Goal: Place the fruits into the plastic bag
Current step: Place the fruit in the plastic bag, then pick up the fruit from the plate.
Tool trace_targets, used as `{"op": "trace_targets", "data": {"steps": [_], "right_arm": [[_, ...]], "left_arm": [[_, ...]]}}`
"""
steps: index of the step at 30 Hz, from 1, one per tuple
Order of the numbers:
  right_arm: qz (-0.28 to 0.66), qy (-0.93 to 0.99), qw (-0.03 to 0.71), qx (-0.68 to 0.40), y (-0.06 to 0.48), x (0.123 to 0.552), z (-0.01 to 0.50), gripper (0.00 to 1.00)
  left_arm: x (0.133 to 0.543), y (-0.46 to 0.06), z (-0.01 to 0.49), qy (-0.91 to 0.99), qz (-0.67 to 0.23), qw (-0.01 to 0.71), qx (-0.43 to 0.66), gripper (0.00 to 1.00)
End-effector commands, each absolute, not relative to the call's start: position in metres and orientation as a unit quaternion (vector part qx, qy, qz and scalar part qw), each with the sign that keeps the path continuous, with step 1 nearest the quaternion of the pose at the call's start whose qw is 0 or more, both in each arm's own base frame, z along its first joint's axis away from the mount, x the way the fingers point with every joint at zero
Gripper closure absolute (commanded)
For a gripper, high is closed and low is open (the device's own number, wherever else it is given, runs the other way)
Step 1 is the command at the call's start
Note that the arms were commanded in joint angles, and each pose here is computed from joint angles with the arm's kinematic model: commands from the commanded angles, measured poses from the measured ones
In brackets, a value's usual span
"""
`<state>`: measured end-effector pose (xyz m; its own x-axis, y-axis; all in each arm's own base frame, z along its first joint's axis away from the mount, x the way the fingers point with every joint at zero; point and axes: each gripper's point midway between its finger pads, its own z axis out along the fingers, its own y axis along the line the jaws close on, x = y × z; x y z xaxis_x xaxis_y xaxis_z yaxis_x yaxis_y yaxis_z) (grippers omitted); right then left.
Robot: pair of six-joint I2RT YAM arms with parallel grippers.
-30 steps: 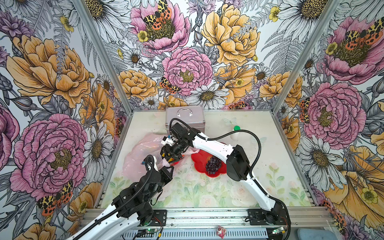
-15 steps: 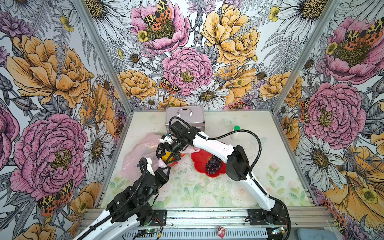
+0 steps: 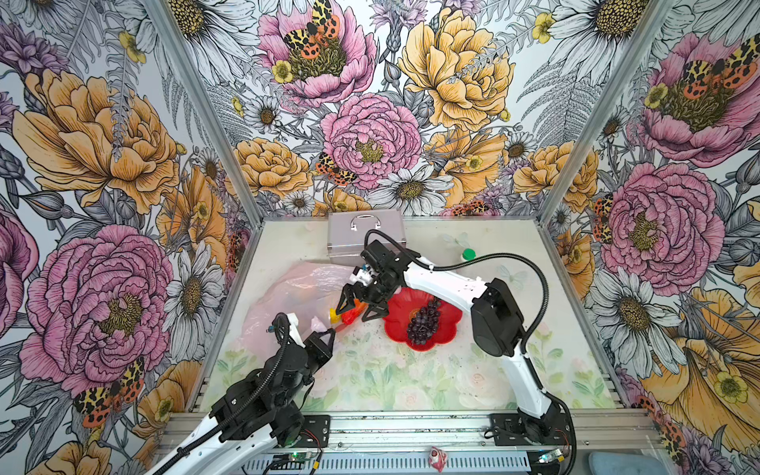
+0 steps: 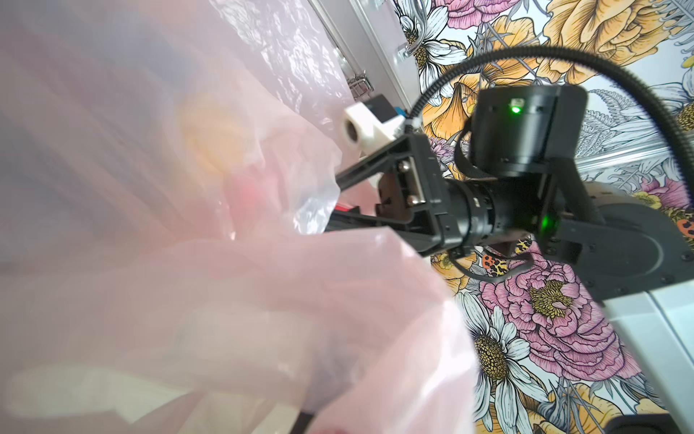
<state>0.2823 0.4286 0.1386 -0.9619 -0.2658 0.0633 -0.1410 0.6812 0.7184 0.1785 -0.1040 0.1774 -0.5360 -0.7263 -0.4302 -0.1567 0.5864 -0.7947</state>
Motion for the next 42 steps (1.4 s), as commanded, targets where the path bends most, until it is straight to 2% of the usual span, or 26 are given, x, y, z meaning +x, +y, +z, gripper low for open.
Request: {"op": "trace_targets", "data": {"steps": [1, 7, 11, 16, 22, 40, 42], "right_arm": [[-0.361, -0.926, -0.019, 0.109, 0.392, 0.302, 0.176, 0.00], [-0.282, -0.957, -0.075, -0.008, 0.300, 0.307, 0.171, 0.01], [-0.255, -0.962, -0.049, -0.084, 0.244, 0.297, 0.143, 0.01], [-0.233, -0.966, -0.009, -0.109, 0.220, 0.285, 0.110, 0.01], [-0.211, -0.971, 0.023, -0.108, 0.219, 0.285, 0.080, 0.02], [-0.210, -0.971, 0.085, -0.081, 0.263, 0.289, 0.030, 0.04], [-0.212, -0.971, 0.085, -0.077, 0.268, 0.290, 0.027, 0.07]], "left_arm": [[0.181, -0.096, 0.171, 0.795, -0.348, 0.402, -0.293, 1.00], [0.183, -0.097, 0.172, 0.793, -0.347, 0.402, -0.296, 1.00], [0.184, -0.098, 0.171, 0.795, -0.348, 0.401, -0.295, 1.00], [0.184, -0.099, 0.171, 0.794, -0.350, 0.400, -0.295, 1.00], [0.183, -0.100, 0.175, 0.792, -0.353, 0.401, -0.295, 1.00], [0.185, -0.105, 0.178, 0.798, -0.339, 0.404, -0.292, 1.00], [0.185, -0.105, 0.178, 0.798, -0.339, 0.403, -0.293, 1.00]]}}
